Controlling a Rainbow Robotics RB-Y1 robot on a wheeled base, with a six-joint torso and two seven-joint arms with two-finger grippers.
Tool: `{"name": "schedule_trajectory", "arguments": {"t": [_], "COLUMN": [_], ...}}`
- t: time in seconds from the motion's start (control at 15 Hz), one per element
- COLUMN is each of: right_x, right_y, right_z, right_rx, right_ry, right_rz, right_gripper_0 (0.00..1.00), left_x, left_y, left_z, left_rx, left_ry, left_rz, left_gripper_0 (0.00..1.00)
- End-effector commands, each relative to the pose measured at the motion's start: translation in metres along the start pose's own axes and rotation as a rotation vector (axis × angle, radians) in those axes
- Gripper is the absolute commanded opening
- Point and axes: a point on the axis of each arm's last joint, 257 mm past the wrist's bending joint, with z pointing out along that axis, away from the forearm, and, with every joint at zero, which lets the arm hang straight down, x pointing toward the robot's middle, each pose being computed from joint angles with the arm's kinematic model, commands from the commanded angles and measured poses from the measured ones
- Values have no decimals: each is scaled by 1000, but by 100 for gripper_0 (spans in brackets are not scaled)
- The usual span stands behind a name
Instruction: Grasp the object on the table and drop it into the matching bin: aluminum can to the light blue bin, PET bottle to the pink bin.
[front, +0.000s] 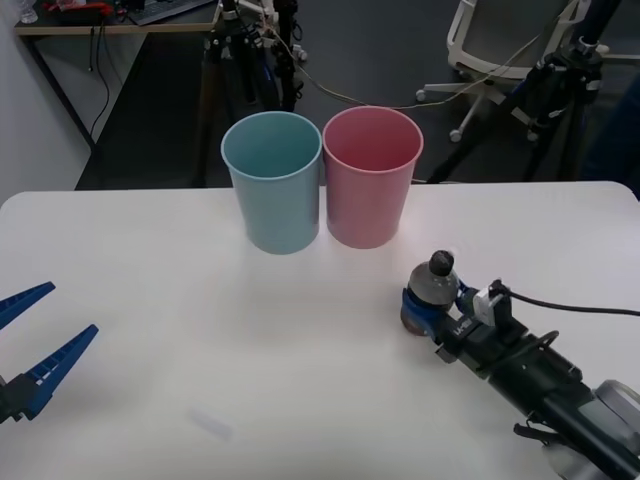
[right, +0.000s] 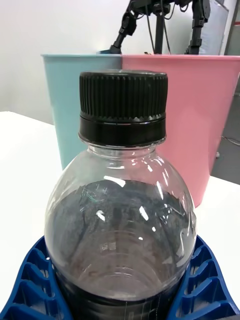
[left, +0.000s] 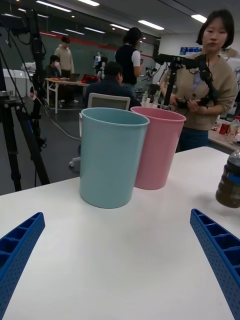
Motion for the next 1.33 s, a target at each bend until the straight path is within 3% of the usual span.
{"name": "schedule_trajectory", "arguments": {"t": [0.07,0.33,0.73,1.13,1.33], "right_x": [-24,-74,-169,-238,-268], "right_y": [3,2,1,-1,-5], "right_z": [-35,-57,-54,-32,-17], "right_rx": [-19,-37,-91,-127,-139], "right_ry": [12,9,-25,-42,-59], "right_rz": [33,45,74,58,27], "right_gripper_0": [0,0,0,0,0], "left_x": [0,0,0,0,0], "left_y": [0,0,0,0,0], "left_z": [0,0,0,0,0], "left_rx": [0,0,0,0,0], "left_ry": [0,0,0,0,0], "left_rz": [0,0,0,0,0], "left_gripper_0": [100,100,100,100,100]}}
